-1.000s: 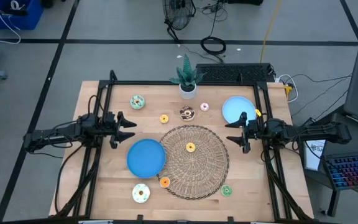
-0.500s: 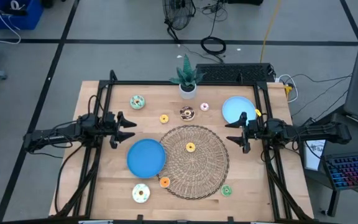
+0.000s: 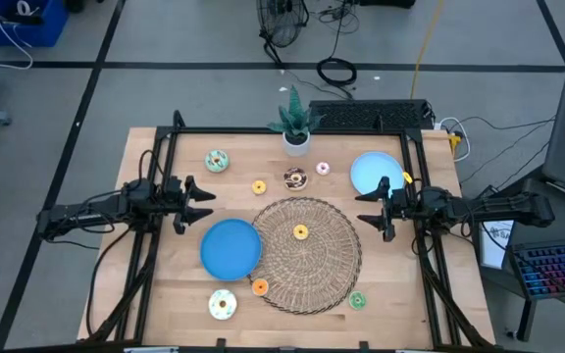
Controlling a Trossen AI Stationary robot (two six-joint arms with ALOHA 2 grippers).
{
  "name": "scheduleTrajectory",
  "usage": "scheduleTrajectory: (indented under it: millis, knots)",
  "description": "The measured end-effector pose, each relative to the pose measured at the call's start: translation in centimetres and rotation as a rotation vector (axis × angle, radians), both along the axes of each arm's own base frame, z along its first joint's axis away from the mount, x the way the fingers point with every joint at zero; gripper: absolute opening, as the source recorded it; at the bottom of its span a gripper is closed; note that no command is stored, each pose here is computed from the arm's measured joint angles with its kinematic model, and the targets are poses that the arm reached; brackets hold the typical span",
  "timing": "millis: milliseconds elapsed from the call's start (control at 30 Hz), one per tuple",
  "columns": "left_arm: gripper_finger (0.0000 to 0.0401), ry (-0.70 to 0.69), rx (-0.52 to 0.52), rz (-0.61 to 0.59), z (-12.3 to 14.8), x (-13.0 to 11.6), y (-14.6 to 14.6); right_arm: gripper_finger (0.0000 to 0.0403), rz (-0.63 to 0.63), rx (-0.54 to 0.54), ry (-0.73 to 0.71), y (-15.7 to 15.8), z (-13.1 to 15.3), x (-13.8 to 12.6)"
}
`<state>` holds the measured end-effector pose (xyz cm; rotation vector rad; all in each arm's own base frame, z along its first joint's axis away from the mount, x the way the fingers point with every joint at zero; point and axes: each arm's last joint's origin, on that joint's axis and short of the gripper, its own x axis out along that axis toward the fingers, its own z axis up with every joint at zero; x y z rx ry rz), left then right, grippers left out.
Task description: Pick & Place donuts
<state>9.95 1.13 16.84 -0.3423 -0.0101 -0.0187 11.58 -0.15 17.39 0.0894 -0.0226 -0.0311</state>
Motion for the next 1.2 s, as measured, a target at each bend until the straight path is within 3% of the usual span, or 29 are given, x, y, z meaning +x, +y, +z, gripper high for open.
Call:
scheduleTrajectory:
  millis: [1033,1200]
  knots:
    - [0.0255,0.000,0.000,0.000,0.00,0.00,0.00,0.0251,0.000,0.001,0.000,0.00,0.00,0.00]
    - [0.0255,0.000,0.000,0.000,-0.01,0.00,0.00,0.0251,0.004,0.096,-0.033,0.00,0.29,-0.01]
